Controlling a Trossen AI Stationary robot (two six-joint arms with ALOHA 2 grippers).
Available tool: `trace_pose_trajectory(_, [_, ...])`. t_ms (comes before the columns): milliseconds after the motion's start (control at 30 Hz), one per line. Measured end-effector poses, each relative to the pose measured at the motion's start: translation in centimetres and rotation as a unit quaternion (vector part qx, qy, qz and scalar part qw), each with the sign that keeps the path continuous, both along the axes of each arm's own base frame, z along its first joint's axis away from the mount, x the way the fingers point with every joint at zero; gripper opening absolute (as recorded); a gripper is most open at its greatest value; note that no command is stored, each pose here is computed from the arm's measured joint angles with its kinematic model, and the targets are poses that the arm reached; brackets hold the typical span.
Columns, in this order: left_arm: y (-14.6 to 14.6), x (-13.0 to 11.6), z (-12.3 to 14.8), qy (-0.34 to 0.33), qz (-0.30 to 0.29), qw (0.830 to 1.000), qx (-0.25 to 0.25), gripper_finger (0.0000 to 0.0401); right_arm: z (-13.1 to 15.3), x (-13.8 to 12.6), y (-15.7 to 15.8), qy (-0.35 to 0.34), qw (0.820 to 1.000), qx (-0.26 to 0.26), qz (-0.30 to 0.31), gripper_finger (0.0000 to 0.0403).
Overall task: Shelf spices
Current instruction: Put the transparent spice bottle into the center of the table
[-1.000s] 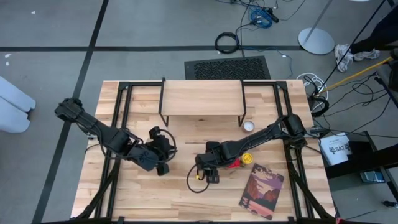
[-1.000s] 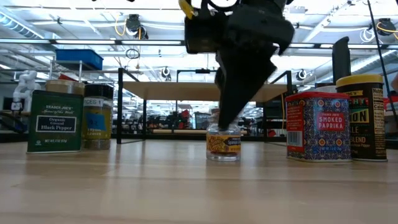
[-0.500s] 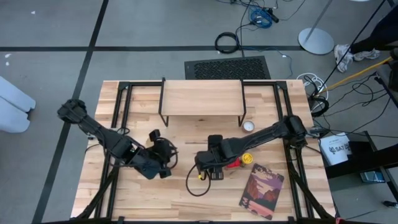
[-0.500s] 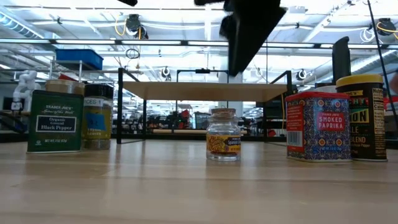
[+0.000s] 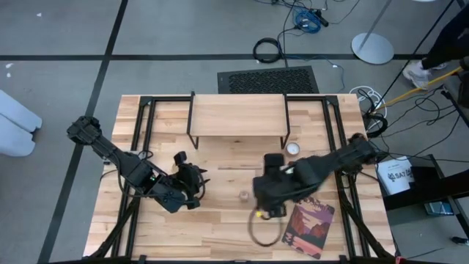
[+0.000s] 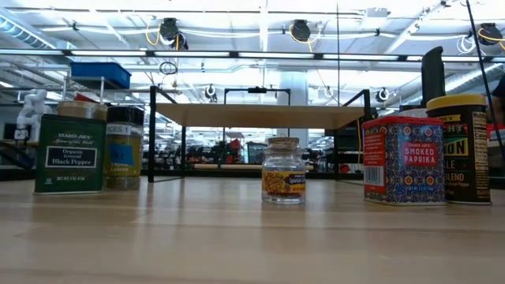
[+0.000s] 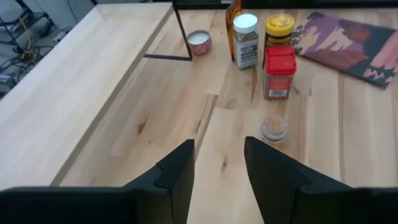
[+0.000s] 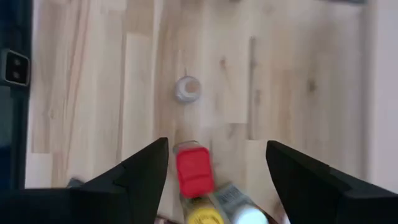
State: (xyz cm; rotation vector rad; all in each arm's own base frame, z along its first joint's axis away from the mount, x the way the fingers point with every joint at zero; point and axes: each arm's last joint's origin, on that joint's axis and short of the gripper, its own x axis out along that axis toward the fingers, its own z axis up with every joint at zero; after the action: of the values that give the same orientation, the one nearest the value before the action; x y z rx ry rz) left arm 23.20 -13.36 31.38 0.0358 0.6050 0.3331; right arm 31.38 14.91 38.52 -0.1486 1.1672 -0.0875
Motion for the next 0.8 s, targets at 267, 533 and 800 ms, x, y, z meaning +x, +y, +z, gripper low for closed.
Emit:
trace_pose_trajectory(267, [-0.8, 1.0, 1.1, -0.043, -0.067, 0.997, -0.026, 0.0151, 4.9, -7.3, -0.7, -0.1, 0.995, -0.015, -0.018, 0.0258])
trace_pose_trajectory(533, [0.9, 3.0, 1.7, -0.044, -0.148, 0.985, -0.074, 0.0175, 0.7, -10.5, -0.6, -0.156, 0.987, -0.005, -0.031, 0.0258])
trace_pose_trajectory(800, [2.4, 6.7, -0.6, -0.014, -0.22, 0.974, -0.05, 0.0198, -3.8, -11.6, -1.3, -0.2, 0.979, 0.026, -0.037, 0.0258])
